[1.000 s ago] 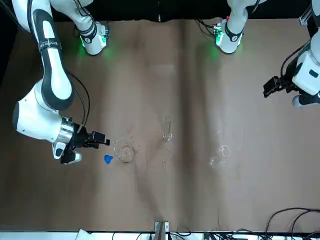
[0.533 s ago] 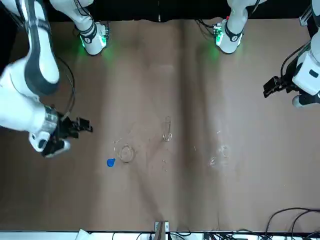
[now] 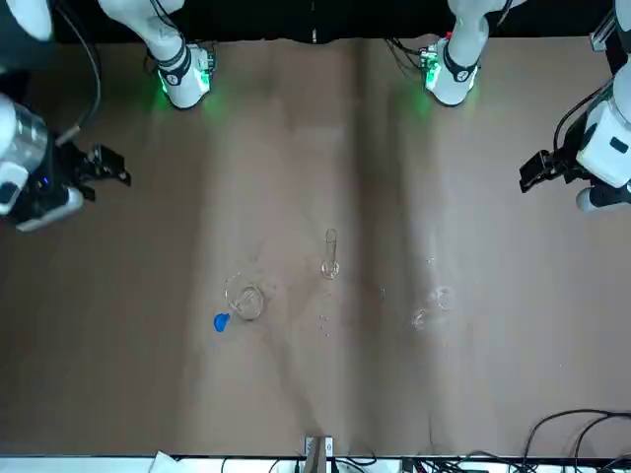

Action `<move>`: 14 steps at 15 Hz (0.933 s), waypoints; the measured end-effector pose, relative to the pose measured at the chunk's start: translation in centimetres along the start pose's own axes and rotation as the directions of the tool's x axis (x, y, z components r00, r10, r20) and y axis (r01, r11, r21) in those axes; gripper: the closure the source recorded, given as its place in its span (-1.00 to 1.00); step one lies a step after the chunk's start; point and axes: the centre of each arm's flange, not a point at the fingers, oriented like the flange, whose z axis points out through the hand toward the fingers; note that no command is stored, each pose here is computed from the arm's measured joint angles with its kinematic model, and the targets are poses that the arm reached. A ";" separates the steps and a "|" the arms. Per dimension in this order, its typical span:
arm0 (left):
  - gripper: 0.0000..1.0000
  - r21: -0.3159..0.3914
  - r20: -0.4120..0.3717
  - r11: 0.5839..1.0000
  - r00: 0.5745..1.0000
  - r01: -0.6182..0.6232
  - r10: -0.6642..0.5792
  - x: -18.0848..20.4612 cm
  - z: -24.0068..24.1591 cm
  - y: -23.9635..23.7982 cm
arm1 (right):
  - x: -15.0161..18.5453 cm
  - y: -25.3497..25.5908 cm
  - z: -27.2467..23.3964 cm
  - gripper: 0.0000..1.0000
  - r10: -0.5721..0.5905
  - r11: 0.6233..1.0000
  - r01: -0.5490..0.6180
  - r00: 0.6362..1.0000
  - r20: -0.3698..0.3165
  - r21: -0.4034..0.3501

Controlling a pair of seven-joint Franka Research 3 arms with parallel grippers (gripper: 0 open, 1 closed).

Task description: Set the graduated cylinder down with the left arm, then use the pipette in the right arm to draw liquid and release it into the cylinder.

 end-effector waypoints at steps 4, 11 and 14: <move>-1.00 -0.001 -0.005 1.000 1.000 -0.003 0.003 0.0 -0.1 0.1 | -2.5 -0.2 -2.1 -0.99 0.012 0.999 -0.013 1.000 -0.014 -0.030; -1.00 -0.006 -0.033 1.000 0.999 -0.018 0.018 -0.3 -0.9 0.7 | -3.8 3.6 -0.8 -0.99 0.078 0.995 -0.081 0.996 -0.043 -0.063; -1.00 -0.006 -0.033 1.000 0.999 -0.027 0.027 -0.4 -1.0 1.2 | -4.6 3.1 -0.2 -0.99 0.076 0.995 -0.079 0.996 -0.048 -0.065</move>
